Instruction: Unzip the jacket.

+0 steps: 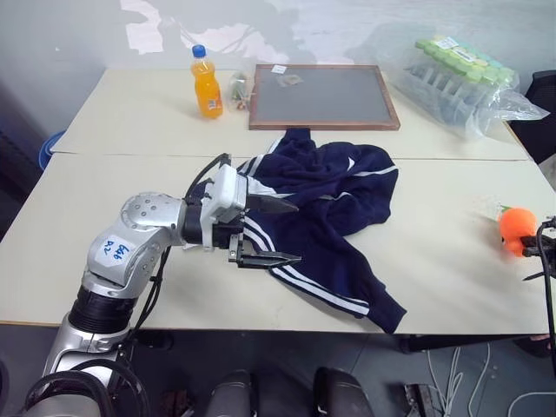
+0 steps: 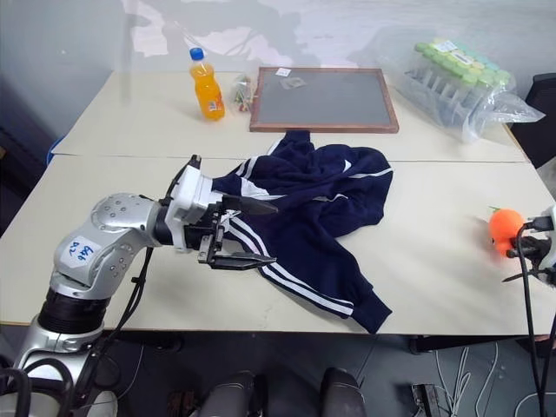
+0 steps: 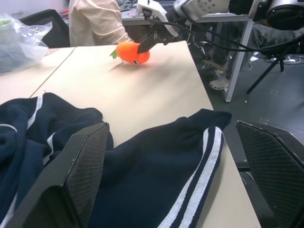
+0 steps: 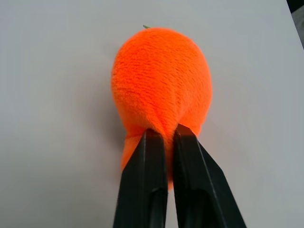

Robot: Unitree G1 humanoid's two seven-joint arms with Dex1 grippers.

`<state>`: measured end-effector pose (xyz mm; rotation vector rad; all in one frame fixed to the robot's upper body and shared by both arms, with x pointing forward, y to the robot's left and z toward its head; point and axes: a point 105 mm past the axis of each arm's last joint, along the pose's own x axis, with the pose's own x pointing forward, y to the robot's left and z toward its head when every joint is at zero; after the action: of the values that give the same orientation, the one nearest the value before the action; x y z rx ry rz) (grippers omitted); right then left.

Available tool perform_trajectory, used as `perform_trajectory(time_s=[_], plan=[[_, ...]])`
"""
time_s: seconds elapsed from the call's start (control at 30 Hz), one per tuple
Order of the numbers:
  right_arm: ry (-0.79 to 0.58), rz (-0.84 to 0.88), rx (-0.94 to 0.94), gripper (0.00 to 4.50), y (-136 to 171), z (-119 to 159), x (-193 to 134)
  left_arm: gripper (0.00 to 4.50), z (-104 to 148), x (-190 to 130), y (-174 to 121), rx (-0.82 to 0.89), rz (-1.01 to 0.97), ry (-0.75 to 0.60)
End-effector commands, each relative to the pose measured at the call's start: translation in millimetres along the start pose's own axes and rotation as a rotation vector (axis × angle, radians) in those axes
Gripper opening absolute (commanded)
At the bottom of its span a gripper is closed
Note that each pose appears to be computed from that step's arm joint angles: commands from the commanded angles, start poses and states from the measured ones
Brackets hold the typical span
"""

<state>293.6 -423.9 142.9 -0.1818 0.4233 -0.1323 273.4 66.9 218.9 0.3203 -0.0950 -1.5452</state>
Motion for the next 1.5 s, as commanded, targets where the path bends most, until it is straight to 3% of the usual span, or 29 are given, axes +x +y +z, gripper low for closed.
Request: perform_trajectory(time_s=[0.03,0.23,0.37,0.5,0.63,0.8,0.87,1.07,1.43,1.5], plan=[[-0.038,-0.024,-0.032,1.48,-5,10,0,4.5,4,-1,-4,0.037,-0.007,0.005],[-0.072,-0.019,-0.032,3.37,-7,22,-5,4.5,0,-7,-6,0.027,0.009,0.023],[-0.134,0.001,-0.077,4.44,-8,49,-14,4.5,-8,-13,-7,0.024,0.022,0.062],[-0.214,0.147,-0.191,4.44,13,84,-29,4.5,-19,-33,-1,0.033,0.088,0.145],[-0.281,0.349,-0.361,4.44,56,114,-44,4.5,-44,-76,11,0.087,0.199,0.348],[-0.273,0.596,-0.725,4.44,131,107,-42,4.5,-59,-110,28,0.198,0.281,0.51],[-0.284,0.666,-0.855,4.44,158,101,-34,4.5,-59,-108,35,0.23,0.29,0.506],[-0.327,0.728,-1.067,4.44,200,90,-1,4.5,-65,-86,43,0.29,0.232,0.5],[-0.395,0.741,-1.089,4.44,242,99,44,4.5,-82,-62,75,0.355,0.258,0.528],[-0.377,0.734,-1.1,3.86,239,97,48,4.11,-86,-60,78,0.355,0.253,0.525]])
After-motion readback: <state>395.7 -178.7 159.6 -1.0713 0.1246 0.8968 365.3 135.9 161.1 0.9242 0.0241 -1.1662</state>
